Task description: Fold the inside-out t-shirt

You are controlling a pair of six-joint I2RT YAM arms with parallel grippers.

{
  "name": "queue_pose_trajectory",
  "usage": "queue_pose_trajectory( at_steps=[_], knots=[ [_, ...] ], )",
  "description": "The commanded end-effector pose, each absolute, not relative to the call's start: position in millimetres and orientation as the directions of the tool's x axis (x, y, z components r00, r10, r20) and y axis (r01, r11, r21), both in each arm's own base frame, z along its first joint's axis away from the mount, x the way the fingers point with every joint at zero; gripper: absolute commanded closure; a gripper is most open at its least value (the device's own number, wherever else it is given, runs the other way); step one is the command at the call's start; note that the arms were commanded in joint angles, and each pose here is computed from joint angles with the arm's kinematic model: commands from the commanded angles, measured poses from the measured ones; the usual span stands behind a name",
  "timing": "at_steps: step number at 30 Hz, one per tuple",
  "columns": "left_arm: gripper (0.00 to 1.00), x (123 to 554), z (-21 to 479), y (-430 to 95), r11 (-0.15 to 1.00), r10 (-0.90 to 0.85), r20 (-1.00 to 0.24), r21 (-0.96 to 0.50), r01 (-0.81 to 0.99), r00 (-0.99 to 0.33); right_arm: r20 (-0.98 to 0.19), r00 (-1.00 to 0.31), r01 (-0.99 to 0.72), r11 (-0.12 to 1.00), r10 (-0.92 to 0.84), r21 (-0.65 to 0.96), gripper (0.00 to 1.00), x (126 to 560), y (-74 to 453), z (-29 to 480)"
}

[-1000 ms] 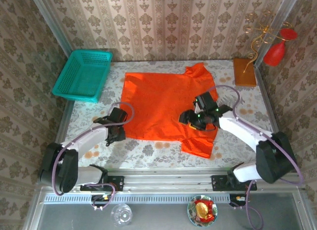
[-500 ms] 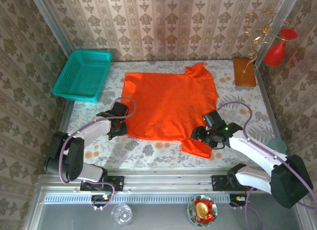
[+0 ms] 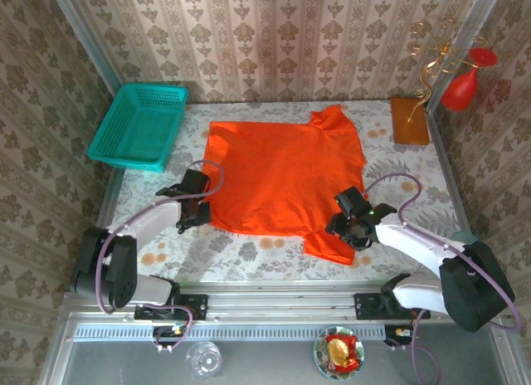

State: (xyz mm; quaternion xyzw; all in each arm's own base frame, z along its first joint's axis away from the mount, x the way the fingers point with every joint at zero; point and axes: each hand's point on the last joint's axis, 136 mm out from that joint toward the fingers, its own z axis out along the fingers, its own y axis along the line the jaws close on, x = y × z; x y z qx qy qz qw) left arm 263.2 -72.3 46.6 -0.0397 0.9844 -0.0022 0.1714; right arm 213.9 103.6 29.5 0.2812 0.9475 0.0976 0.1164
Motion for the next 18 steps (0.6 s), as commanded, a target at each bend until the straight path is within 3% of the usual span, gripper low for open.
queue_pose_trajectory(
  at_steps=[1,8,13,16,18],
  knots=[
    [1.0,249.7,55.8,-70.3,0.984,-0.165,-0.308,-0.121,-0.134,-0.937,-0.186,-0.749,0.627,0.771,0.636,0.111,0.35,199.6,73.4,21.7],
    [1.0,211.5,49.9,-59.6,0.889,-0.415,-0.195,-0.294,-0.35,-0.889,-0.185,-0.712,0.672,0.734,0.677,0.099,0.35,192.5,62.3,17.7],
    [0.99,199.2,57.0,-59.9,0.835,-0.497,-0.191,-0.372,-0.406,-0.847,-0.184,-0.717,0.667,0.738,0.673,0.101,0.35,192.5,62.9,21.8],
    [0.79,203.4,74.5,-56.8,0.839,-0.497,-0.238,-0.38,-0.391,-0.835,-0.189,-0.727,0.651,0.75,0.66,0.113,0.35,196.4,65.3,28.9],
    [0.71,209.4,86.0,-55.8,0.851,-0.48,-0.27,-0.376,-0.367,-0.835,-0.196,-0.734,0.641,0.758,0.651,0.12,0.35,199.3,66.5,34.0]
  ],
)
